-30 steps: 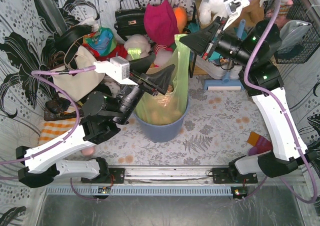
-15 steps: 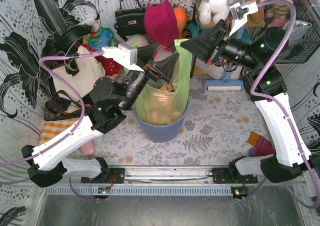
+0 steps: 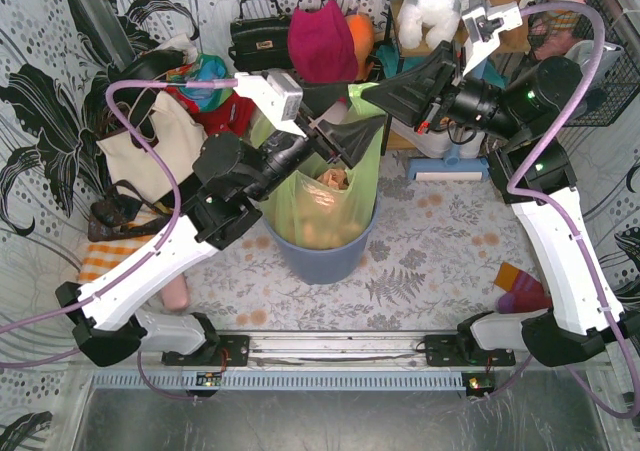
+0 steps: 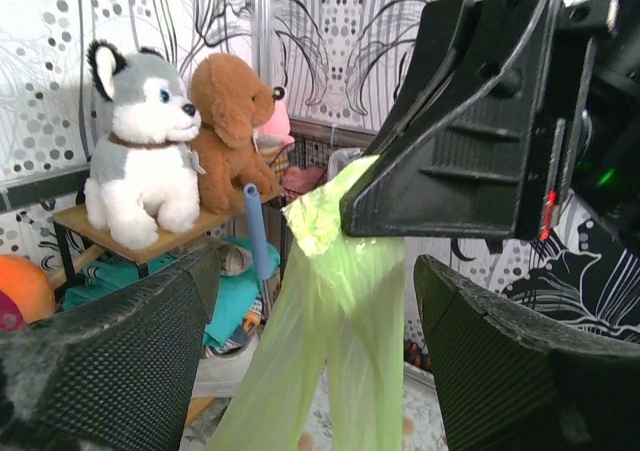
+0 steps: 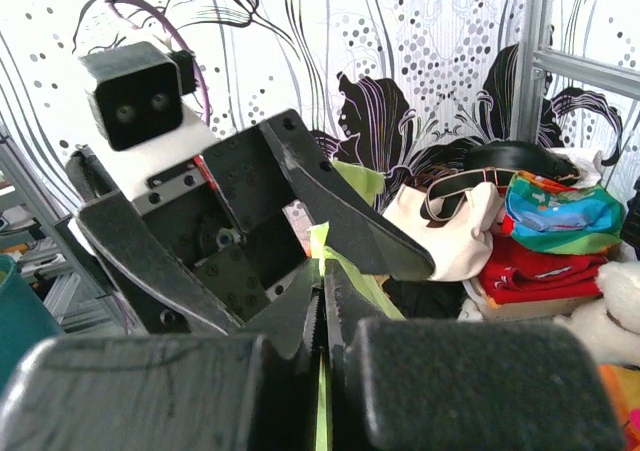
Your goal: Tie the trash bag
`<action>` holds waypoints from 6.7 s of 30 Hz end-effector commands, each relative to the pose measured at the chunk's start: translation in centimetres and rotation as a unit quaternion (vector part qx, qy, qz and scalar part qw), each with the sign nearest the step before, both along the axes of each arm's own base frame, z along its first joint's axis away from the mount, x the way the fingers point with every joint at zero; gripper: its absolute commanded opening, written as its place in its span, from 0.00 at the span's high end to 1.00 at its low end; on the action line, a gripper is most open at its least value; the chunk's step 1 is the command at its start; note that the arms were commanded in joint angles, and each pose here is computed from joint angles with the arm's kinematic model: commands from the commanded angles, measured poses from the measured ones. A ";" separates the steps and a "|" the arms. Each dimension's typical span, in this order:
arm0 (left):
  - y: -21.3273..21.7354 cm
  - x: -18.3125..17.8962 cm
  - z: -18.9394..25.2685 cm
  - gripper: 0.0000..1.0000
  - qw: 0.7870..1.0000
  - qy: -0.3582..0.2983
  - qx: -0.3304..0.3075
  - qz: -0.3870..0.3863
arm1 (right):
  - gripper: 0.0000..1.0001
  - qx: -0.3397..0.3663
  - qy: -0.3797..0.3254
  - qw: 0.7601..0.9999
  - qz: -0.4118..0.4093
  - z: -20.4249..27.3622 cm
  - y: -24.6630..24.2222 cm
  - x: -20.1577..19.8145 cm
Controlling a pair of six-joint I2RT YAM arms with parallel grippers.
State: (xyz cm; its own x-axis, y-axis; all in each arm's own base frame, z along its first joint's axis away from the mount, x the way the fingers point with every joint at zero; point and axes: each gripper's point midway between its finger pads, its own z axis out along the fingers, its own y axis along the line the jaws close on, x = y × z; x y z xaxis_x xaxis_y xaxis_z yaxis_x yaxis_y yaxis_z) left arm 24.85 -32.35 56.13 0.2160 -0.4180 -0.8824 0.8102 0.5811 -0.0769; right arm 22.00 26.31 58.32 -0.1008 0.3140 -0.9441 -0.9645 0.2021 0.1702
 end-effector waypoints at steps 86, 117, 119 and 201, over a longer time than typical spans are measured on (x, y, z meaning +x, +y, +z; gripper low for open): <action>-0.3 -0.5 2.6 0.34 0.998 -0.006 -0.029 -0.049 | 1.00 0.017 -0.064 0.997 -0.043 2.2 -2.2 -2.2; 0.1 -4.8 0.6 0.99 0.990 -0.031 -0.029 -0.134 | 0.56 0.025 -0.055 0.998 -0.027 3.1 -1.7 -2.0; 0.0 -5.4 0.1 0.99 0.988 -0.038 -0.023 -0.147 | 0.52 0.023 -0.049 0.998 -0.025 3.0 -1.4 -1.5; 3.2 -13.2 -5.3 1.00 0.964 -0.031 0.025 -0.262 | 0.34 -0.037 0.004 0.994 0.098 -0.9 11.2 -4.2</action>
